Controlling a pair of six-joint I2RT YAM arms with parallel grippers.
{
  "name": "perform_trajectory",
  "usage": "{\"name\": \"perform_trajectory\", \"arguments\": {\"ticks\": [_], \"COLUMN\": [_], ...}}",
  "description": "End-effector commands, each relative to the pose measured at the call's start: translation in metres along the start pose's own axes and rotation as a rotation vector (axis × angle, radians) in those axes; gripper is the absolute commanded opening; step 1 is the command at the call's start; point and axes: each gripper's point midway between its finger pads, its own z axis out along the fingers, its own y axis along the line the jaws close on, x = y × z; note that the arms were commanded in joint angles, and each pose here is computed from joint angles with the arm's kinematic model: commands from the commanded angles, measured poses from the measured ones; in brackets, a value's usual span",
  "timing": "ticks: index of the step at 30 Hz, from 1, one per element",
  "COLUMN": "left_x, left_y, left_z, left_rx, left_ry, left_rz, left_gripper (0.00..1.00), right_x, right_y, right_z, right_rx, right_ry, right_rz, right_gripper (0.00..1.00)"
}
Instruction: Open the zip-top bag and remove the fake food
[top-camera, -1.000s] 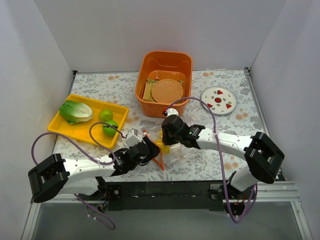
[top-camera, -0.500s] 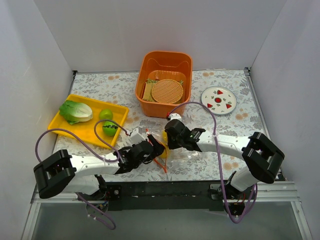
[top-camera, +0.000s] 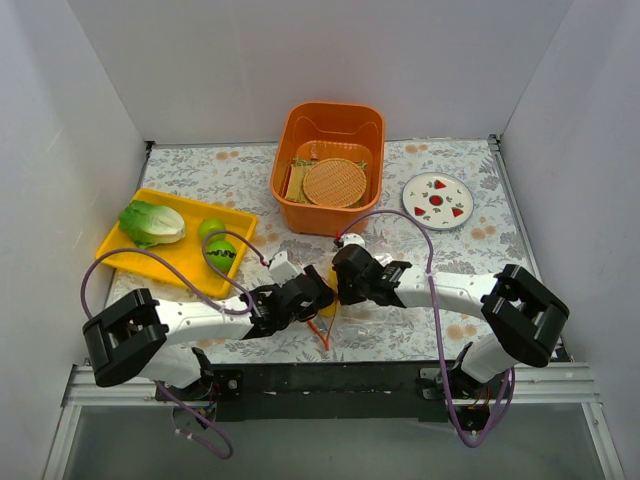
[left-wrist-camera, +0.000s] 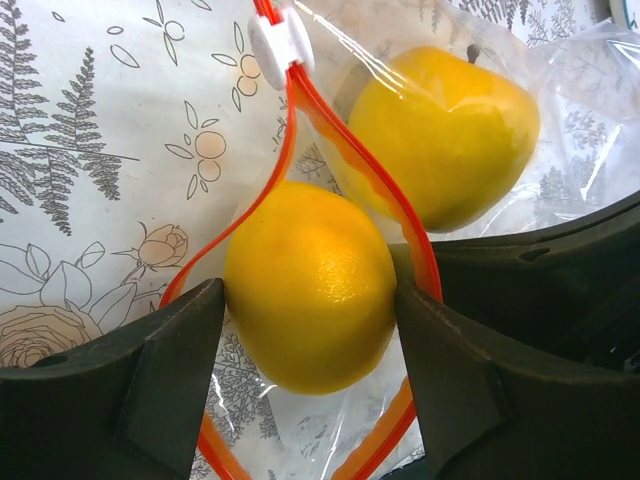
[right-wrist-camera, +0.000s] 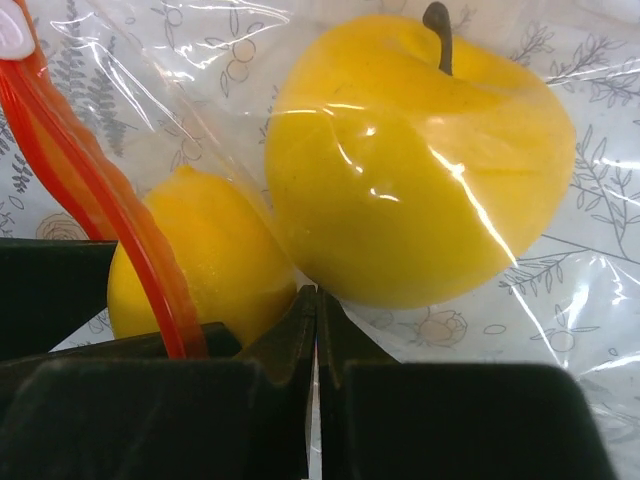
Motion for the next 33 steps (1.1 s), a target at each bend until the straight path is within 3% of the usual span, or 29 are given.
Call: {"name": "perform_trajectory", "arguments": {"ticks": [1, 6, 10, 12, 16, 18, 29, 33], "left_x": [0.013, 0.019, 0.015, 0.013, 0.005, 0.002, -0.013, -0.027], "left_y": [0.023, 0.027, 0.023, 0.018, 0.007, 0.003, 0.035, 0.029], "left_z": [0.004, 0.007, 0.006, 0.005, -0.006, -0.012, -0.06, -0.078], "left_rx": [-0.1, -0.119, -0.112, -0.1, -0.067, -0.056, -0.138, -0.124], "left_ry": [0.053, 0.07, 0.059, 0.056, 0.052, 0.052, 0.071, 0.054], "left_rz": [0.059, 0.058, 0.054, 0.056, 0.056, 0.059, 0.032, 0.002], "left_gripper": [0.68, 0.71, 0.66, 0.56, 0.24, 0.19, 0.13, 0.11], "right_x": [-0.008, -0.01, -0.009, -0.01, -0.01, -0.014, -0.023, -0.026], "right_y": [0.019, 0.016, 0.013, 0.01, -0.003, -0.012, -0.033, -0.031], "right_z": [-0.004, -0.006, -0.007, -0.007, -0.007, -0.009, -0.017, -0.019], "right_rx": [-0.087, -0.077, -0.069, -0.063, -0.04, -0.022, -0.019, -0.036], "right_ry": [-0.029, -0.04, -0.044, -0.05, -0.05, -0.066, -0.107, -0.114], "right_rz": [0.024, 0.026, 0.027, 0.034, 0.047, 0.056, 0.101, 0.101], "right_gripper": [0.03, 0.05, 0.06, 0.05, 0.01, 0.01, 0.01, 0.01]}}
